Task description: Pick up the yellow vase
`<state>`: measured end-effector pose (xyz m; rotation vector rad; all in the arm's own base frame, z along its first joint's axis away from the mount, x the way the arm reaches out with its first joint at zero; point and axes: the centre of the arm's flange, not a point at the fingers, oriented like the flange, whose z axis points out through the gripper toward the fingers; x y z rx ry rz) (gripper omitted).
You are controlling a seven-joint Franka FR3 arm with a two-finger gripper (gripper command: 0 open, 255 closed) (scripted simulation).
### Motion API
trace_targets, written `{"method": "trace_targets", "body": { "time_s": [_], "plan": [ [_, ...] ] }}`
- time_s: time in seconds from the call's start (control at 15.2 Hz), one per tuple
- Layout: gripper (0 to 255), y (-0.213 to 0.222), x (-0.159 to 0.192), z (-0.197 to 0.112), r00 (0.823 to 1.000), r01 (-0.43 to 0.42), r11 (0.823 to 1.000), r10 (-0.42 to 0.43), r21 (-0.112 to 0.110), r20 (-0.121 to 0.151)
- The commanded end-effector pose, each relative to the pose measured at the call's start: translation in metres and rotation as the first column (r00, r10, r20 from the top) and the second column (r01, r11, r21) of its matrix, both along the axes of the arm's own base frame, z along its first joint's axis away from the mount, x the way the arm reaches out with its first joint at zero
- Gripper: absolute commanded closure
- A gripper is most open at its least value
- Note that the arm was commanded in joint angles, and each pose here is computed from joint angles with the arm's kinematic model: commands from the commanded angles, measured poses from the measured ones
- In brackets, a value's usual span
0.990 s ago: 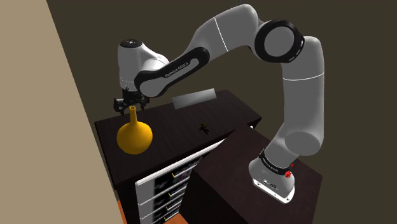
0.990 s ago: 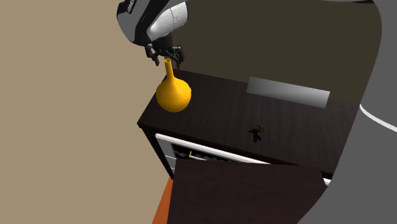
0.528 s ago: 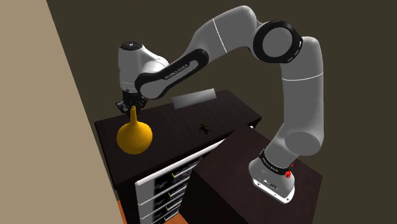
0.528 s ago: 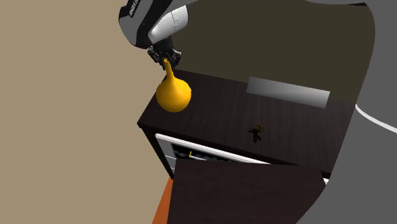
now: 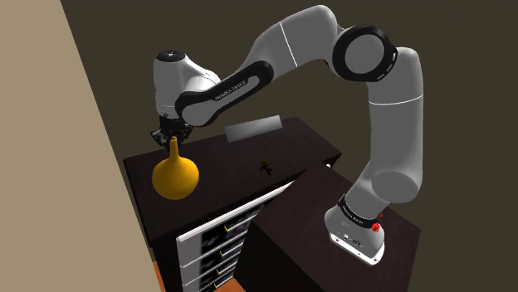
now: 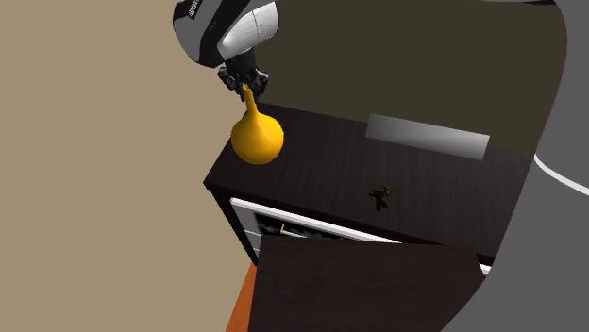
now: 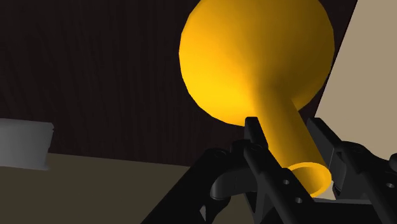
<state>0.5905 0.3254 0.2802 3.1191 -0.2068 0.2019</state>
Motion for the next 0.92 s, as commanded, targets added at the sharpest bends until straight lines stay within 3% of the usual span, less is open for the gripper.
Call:
{"method": "trace_targets", "body": {
  "time_s": [0.0,0.86],
  "plan": [
    [255,-0.001,0.000,0.011,1.000,0.000,1.000,0.000,0.001,0.001],
    [255,-0.001,0.000,0.070,1.000,0.000,1.000,0.000,0.001,0.001]
  ]
}}
